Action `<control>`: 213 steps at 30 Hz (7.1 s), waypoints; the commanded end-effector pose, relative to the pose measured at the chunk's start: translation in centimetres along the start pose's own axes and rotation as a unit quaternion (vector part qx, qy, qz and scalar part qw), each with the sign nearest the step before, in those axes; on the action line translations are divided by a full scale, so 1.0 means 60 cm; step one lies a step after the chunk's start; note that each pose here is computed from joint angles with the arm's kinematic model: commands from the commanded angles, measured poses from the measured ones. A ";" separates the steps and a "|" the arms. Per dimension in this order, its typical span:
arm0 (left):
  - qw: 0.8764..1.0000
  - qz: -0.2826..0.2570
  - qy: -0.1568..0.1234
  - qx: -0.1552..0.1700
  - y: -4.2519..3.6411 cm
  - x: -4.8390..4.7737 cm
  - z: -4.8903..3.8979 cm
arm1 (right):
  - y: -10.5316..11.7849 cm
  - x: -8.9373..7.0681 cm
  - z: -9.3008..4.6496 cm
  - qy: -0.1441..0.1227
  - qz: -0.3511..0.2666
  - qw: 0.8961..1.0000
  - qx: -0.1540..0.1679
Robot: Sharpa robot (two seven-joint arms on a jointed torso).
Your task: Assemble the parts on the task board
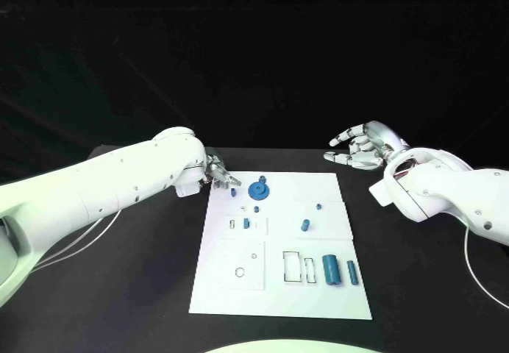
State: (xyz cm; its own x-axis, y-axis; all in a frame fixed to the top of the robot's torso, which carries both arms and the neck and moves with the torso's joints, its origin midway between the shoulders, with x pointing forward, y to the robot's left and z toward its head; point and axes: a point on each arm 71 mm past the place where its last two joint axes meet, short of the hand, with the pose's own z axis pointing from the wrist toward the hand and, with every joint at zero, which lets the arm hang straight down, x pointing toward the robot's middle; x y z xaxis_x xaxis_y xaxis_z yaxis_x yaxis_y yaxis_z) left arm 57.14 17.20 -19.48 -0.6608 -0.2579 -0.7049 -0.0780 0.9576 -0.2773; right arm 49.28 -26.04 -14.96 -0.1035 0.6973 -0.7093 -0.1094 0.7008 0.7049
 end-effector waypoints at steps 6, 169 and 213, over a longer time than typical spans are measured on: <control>1.000 0.001 0.022 0.006 -0.003 0.009 0.006 | 0.004 0.004 0.000 0.006 -0.001 1.000 -0.008; 0.994 0.044 0.063 0.074 0.016 0.143 -0.075 | -0.007 0.001 -0.001 0.006 -0.002 1.000 -0.002; 0.998 0.001 0.030 0.064 0.030 0.122 -0.065 | -0.007 -0.001 -0.001 0.003 -0.002 1.000 -0.003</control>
State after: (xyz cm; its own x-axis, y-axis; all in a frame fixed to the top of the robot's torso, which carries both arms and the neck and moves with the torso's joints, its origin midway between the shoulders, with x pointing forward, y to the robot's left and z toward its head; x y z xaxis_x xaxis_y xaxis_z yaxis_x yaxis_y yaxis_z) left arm 49.18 17.59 -22.69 -0.7157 -0.2169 -0.6639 0.0251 0.9420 -0.3348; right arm 49.30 -26.51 -15.27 -0.1022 0.6972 -0.7095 -0.1006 0.7024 0.7047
